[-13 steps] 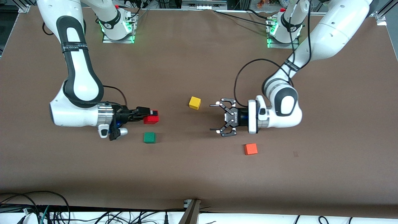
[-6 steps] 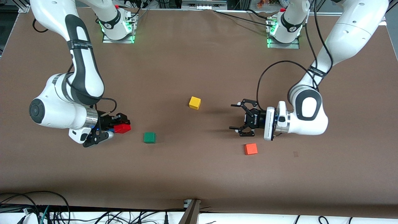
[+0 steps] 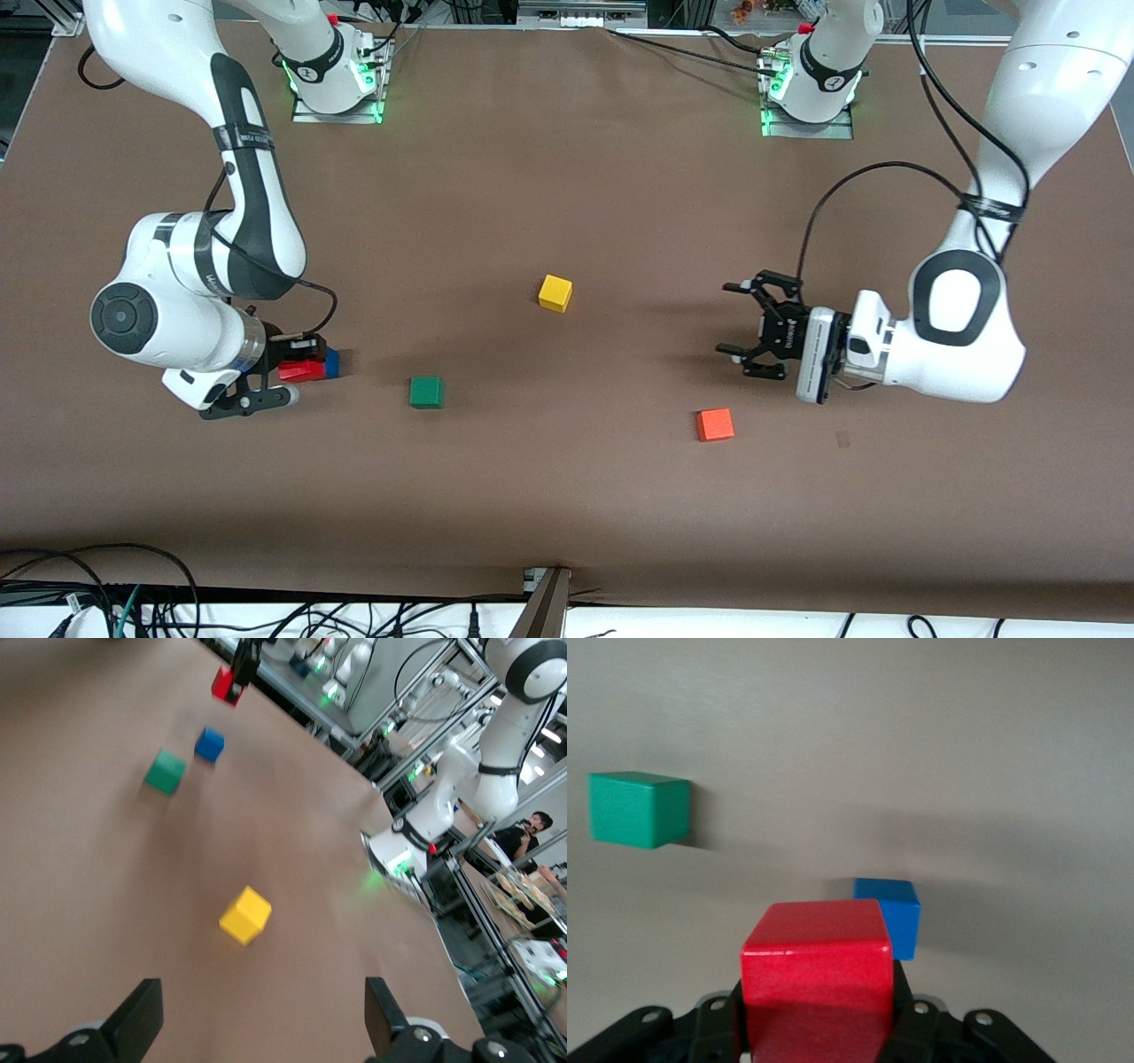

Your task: Pass red block to right arm, stack on blue

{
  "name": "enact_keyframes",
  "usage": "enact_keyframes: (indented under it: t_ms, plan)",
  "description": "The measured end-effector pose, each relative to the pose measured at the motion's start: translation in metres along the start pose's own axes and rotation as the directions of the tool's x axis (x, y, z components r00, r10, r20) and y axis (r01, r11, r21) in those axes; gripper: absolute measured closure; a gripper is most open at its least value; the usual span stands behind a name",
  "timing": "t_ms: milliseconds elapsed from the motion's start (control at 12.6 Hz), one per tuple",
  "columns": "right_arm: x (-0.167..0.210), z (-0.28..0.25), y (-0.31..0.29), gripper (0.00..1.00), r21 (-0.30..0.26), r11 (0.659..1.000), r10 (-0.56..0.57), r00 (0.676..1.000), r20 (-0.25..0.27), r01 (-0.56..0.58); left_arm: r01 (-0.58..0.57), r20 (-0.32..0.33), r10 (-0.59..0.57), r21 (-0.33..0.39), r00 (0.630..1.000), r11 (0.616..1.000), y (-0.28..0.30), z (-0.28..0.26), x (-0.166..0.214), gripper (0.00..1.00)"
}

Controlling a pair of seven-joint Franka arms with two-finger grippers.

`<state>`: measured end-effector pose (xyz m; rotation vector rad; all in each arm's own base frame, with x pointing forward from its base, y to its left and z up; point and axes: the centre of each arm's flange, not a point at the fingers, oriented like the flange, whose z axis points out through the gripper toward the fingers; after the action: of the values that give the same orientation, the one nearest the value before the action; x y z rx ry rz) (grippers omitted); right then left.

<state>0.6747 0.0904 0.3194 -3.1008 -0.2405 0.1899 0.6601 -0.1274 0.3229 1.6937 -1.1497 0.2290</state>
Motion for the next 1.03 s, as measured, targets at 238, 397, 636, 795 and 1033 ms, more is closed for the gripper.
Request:
enact_keyframes:
  t_ms: [238,397,636,795,1033]
  plan:
    - [-0.005,0.024,0.019,0.44,-0.018,0.999,0.042,0.999,-0.007,-0.042,0.19,0.204,-0.203,0.081,0.958,0.978,0.037,-0.044,-0.003,0.0]
    - [-0.011,0.043,0.024,0.44,-0.025,0.998,0.054,0.998,-0.012,-0.054,0.291,0.312,-0.363,0.253,0.878,0.923,0.083,-0.075,0.014,0.0]
    - [-0.017,0.058,0.026,0.44,-0.03,0.997,0.073,0.997,-0.01,-0.073,0.381,0.326,-0.62,0.563,0.713,0.733,0.139,-0.101,0.037,0.0]
    - [-0.02,0.066,0.025,0.44,-0.034,0.996,0.082,0.996,-0.019,-0.083,0.43,0.234,-0.747,0.695,0.623,0.577,0.164,-0.106,0.047,0.0]
    - [-0.025,0.074,0.023,0.44,-0.038,0.996,0.08,0.997,-0.023,-0.081,0.466,0.095,-0.849,0.802,0.52,0.375,0.188,-0.112,0.044,0.0]
